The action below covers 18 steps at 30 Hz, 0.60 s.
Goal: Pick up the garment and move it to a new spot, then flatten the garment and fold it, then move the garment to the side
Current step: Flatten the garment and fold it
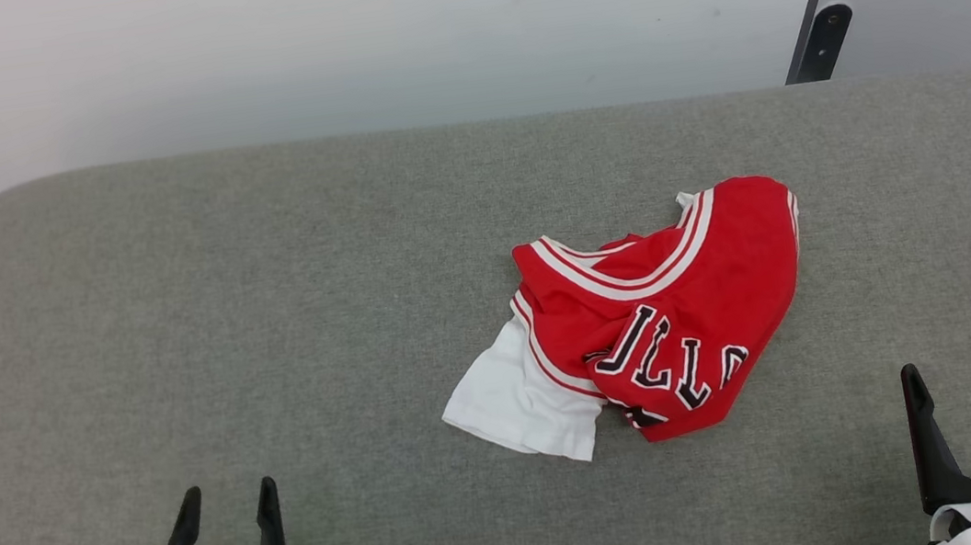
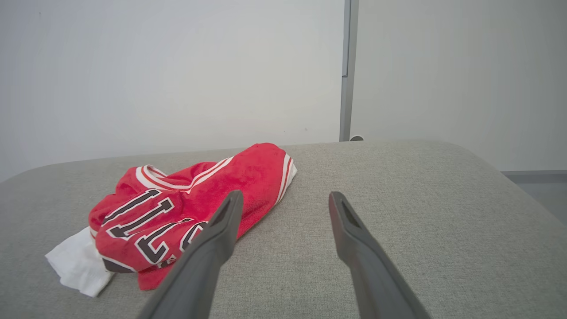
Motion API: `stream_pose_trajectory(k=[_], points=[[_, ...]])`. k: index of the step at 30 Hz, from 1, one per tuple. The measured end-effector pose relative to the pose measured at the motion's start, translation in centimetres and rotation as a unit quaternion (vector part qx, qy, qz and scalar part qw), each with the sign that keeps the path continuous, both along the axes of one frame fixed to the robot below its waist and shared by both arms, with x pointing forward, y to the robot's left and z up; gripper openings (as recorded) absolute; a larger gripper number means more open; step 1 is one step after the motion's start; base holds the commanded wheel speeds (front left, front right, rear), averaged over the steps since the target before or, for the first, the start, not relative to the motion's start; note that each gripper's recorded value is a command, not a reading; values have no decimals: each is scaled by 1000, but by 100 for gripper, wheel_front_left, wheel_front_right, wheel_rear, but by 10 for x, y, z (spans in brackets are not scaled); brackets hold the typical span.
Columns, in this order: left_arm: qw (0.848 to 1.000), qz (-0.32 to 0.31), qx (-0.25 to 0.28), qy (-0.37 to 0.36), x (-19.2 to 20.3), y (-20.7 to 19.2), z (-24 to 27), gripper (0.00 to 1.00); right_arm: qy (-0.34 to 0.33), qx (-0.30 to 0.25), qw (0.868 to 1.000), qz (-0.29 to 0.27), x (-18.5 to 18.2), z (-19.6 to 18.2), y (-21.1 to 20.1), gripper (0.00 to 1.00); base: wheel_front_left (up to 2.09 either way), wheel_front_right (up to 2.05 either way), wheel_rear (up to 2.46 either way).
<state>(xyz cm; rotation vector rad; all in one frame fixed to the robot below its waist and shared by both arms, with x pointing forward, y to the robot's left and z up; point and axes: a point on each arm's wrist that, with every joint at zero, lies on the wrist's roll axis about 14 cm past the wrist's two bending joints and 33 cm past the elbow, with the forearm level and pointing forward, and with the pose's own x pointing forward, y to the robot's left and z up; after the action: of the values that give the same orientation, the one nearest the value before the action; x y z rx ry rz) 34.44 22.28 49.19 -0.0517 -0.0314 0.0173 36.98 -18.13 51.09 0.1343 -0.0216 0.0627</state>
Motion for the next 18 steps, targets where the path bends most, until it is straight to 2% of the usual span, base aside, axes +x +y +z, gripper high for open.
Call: stream_pose_trajectory(k=[10, 15, 18], points=[[1000, 3, -7, -16, 6, 1, 9, 100, 0, 5, 1000, 4, 1, -2, 4, 100, 0, 0, 0], [995, -46, -1, -88, 49, -12, 58, 100, -3, 14, 1000, 5, 6, -4, 5, 100, 0, 0, 0], [991, -100, 29, -81, 84, -26, 79, 100, -8, 17, 1000, 9, 14, -4, 9, 100, 0, 0, 0]])
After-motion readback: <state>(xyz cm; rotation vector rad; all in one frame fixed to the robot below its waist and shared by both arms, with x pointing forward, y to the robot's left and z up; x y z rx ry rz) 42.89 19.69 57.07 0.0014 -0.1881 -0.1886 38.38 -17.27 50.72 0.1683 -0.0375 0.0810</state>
